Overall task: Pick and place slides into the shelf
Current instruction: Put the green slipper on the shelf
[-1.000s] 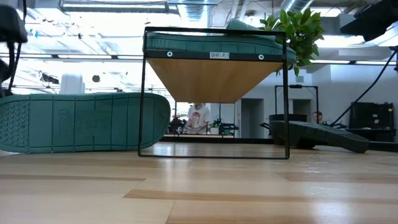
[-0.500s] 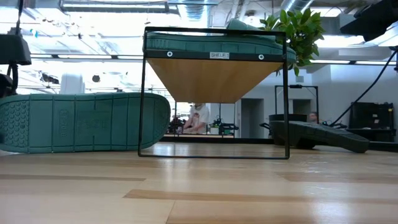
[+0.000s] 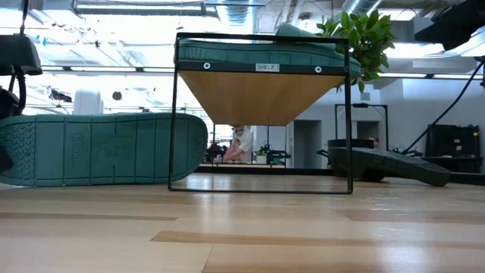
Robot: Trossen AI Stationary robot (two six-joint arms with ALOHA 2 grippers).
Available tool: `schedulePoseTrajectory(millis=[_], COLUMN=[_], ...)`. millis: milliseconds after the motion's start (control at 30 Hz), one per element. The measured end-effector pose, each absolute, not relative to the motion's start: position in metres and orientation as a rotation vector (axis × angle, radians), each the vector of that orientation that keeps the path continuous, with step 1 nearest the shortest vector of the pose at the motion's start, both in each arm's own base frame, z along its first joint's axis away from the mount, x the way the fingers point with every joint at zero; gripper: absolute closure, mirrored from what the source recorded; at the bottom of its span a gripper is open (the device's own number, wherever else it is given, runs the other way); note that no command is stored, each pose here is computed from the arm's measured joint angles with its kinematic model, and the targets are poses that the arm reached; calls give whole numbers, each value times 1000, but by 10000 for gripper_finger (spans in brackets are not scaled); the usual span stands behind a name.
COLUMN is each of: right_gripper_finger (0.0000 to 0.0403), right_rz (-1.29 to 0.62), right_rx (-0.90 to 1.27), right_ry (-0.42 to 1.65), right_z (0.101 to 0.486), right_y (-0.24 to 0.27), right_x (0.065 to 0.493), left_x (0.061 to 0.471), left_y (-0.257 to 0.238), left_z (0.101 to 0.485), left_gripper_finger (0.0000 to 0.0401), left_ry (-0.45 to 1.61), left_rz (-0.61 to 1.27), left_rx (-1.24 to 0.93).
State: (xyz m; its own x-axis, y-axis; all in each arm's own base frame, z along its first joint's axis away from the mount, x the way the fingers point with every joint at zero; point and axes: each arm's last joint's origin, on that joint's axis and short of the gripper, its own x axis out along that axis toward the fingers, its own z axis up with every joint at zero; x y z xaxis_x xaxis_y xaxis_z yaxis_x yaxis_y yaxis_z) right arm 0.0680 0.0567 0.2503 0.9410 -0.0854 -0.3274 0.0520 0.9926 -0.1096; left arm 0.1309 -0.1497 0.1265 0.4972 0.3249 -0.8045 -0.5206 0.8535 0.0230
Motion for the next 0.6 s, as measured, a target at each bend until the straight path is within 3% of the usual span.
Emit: schedulePoseTrajectory(millis=[400, 500, 600], right_gripper_finger=[148, 148, 148], right_rz=[-70, -70, -70], right_rx=[-100, -100, -100], right_ry=[338, 338, 338], right_z=[250, 250, 250], right_y=[57, 57, 57], right_x=[68, 68, 68], left_x=[131, 131, 131], left_y=[-150, -149, -149], left_z=[127, 127, 127], left_gripper_finger=[176, 198, 247], left_ry=[910, 909, 906], left_rz=[521, 531, 536], left_rx=[-236, -246, -257])
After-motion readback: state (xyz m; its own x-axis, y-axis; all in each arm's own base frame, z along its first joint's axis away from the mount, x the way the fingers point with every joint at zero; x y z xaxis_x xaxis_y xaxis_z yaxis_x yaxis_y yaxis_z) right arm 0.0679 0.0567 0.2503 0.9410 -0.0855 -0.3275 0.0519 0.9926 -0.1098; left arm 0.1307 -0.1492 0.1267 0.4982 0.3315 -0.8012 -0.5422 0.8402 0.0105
